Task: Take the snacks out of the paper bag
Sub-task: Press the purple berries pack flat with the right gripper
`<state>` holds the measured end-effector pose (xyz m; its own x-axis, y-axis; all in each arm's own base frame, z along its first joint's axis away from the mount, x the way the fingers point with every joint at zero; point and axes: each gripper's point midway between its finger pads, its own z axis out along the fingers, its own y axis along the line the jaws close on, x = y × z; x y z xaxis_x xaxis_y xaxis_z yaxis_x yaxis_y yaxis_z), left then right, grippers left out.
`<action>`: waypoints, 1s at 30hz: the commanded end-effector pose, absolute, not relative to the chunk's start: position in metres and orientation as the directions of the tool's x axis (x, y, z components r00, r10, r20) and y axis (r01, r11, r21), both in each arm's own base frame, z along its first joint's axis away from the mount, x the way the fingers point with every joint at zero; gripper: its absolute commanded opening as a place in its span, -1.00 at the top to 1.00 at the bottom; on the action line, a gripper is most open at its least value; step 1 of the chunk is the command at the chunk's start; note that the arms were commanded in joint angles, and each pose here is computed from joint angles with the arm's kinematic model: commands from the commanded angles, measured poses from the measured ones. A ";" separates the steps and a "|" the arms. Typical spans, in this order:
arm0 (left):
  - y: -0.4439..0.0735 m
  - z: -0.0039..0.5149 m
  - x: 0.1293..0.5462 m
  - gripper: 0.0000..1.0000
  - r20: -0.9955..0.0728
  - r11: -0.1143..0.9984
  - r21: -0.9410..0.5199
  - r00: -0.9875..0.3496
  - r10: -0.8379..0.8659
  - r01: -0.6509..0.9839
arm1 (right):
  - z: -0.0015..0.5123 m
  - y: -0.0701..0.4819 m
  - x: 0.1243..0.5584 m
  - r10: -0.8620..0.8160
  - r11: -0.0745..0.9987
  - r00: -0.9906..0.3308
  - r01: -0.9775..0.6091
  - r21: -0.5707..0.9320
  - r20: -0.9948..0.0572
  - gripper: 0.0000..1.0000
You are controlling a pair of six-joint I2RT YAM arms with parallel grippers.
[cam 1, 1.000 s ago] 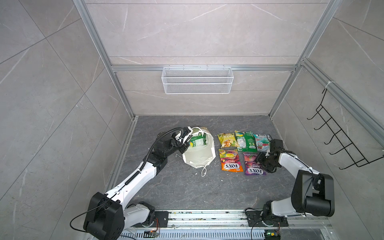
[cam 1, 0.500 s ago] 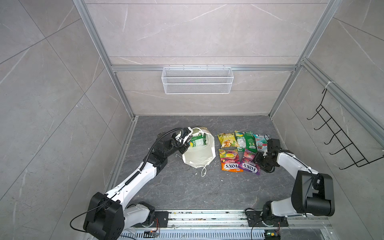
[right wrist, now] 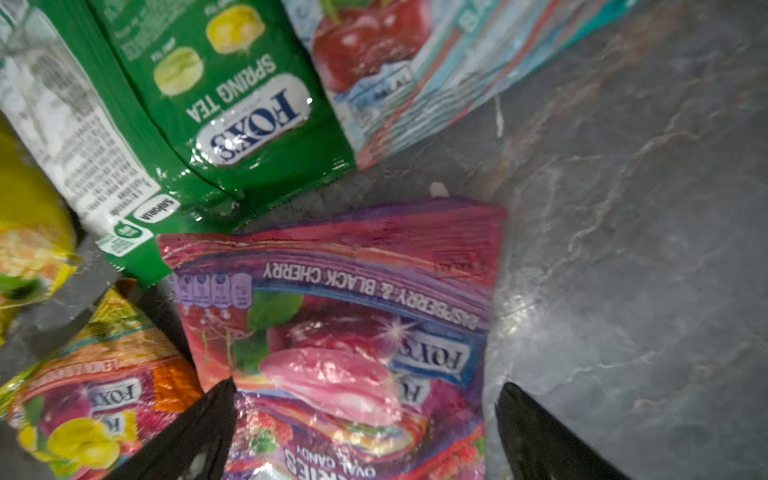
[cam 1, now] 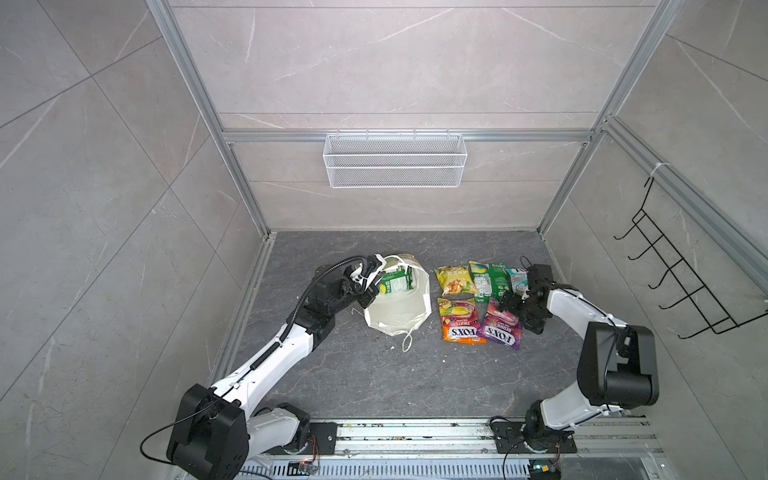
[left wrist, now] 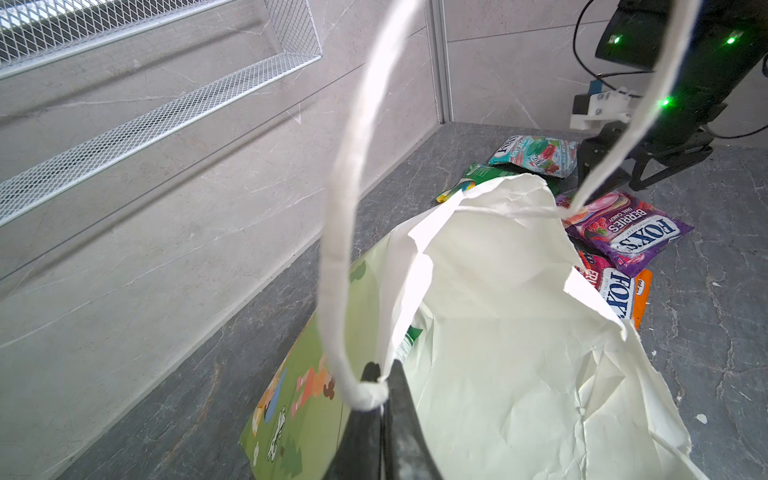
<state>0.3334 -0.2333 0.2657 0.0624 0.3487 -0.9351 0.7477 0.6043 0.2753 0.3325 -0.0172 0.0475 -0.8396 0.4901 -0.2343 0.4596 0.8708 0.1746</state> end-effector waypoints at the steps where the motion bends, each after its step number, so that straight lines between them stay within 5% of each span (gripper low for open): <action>1: -0.234 0.286 0.329 1.00 -0.945 0.604 0.282 0.108 0.309 0.746 | 0.051 -0.018 0.337 0.418 0.906 -0.868 0.420 0.054 -0.269 -0.92; 8: -0.234 0.286 0.328 1.00 -0.943 0.603 0.286 0.110 0.313 0.745 | 0.041 -0.025 0.324 0.326 0.926 -0.915 0.359 -0.113 -0.239 -0.57; 17: -0.238 0.287 0.332 1.00 -0.944 0.595 0.285 0.114 0.309 0.751 | 0.038 -0.008 0.321 0.243 0.965 -0.949 0.258 -0.053 -0.201 -0.20; 30: -0.241 0.283 0.335 1.00 -0.946 0.590 0.280 0.114 0.302 0.757 | 0.045 0.016 0.323 0.045 0.995 -0.975 0.063 -0.074 -0.219 -0.02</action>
